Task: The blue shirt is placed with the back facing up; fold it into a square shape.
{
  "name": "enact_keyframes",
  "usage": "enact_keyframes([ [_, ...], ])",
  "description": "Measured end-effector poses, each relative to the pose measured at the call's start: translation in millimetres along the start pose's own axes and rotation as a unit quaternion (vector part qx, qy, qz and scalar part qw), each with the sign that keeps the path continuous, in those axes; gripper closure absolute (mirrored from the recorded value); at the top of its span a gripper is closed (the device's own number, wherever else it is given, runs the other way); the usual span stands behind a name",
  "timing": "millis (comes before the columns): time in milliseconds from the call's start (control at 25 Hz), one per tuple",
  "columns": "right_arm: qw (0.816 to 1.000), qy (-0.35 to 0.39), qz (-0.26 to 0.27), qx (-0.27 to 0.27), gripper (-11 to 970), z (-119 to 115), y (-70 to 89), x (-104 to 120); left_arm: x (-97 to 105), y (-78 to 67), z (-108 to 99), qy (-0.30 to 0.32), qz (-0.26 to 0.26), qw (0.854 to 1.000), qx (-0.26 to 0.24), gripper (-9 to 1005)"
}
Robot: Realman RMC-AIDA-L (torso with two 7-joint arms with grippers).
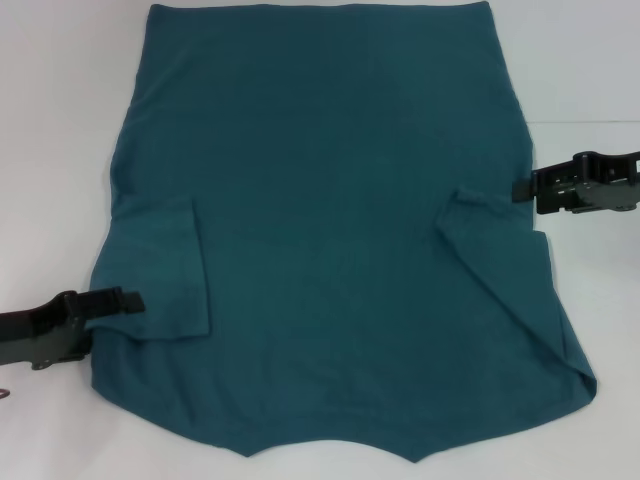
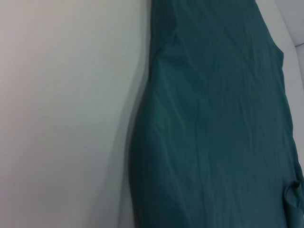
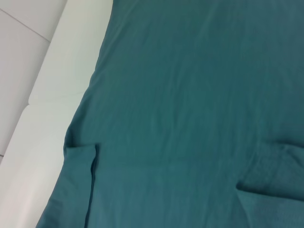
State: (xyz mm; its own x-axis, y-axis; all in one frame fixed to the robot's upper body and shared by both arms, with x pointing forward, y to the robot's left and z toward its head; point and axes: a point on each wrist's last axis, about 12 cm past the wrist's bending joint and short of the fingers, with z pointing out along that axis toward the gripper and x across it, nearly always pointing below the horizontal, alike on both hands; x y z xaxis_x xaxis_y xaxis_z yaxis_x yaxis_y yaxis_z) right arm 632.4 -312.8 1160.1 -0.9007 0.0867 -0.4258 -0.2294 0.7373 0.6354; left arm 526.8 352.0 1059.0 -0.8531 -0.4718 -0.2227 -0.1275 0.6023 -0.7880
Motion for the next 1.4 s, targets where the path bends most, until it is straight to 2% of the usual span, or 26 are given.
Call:
enact_keyframes([
  [160, 1.0, -0.003, -0.002, -0.001, 402, -1.5, -0.9, -0.2, -0.4, -0.9, -0.5, 0.002, 0.008, 1.0, 0.002, 111],
  [360, 1.0, -0.003, -0.002, -0.001, 402, -2.7, -2.3, 0.8, 0.4, 0.4, -1.2, 0.003, 0.01, 1.0, 0.0, 285],
  [480, 1.0, -0.002, -0.003, 0.001, 402, -3.3, -2.7, 0.9, 1.0, 1.0, -1.4, 0.004, 0.013, 1.0, -0.001, 518],
  [800, 1.0, 0.016, -0.011, -0.005, 402, -6.4, -7.0, 10.8, 1.3, 0.1, -0.6, 0.004, 0.025, 1.0, 0.003, 844],
  [920, 0.999, 0.03, -0.016, -0.013, 402, -11.4, -10.0, 18.5, 1.8, -4.9, -2.2, 0.008, 0.048, 0.998, 0.026, 954],
  [1040, 0.999, 0.05, -0.017, -0.012, 402, -23.0, -15.6, 27.7, 0.6, -10.6, -6.0, 0.003, 0.065, 0.996, 0.059, 955],
  [1240, 0.996, 0.091, -0.006, 0.017, 402, -44.9, -28.2, 42.5, -1.7, -9.4, -6.3, -0.006, 0.056, 0.997, 0.057, 958],
  [1400, 0.993, 0.117, -0.016, 0.02, 402, -51.9, -32.2, 53.6, -2.0, -7.2, -3.9, -0.011, 0.048, 0.998, 0.051, 959],
])
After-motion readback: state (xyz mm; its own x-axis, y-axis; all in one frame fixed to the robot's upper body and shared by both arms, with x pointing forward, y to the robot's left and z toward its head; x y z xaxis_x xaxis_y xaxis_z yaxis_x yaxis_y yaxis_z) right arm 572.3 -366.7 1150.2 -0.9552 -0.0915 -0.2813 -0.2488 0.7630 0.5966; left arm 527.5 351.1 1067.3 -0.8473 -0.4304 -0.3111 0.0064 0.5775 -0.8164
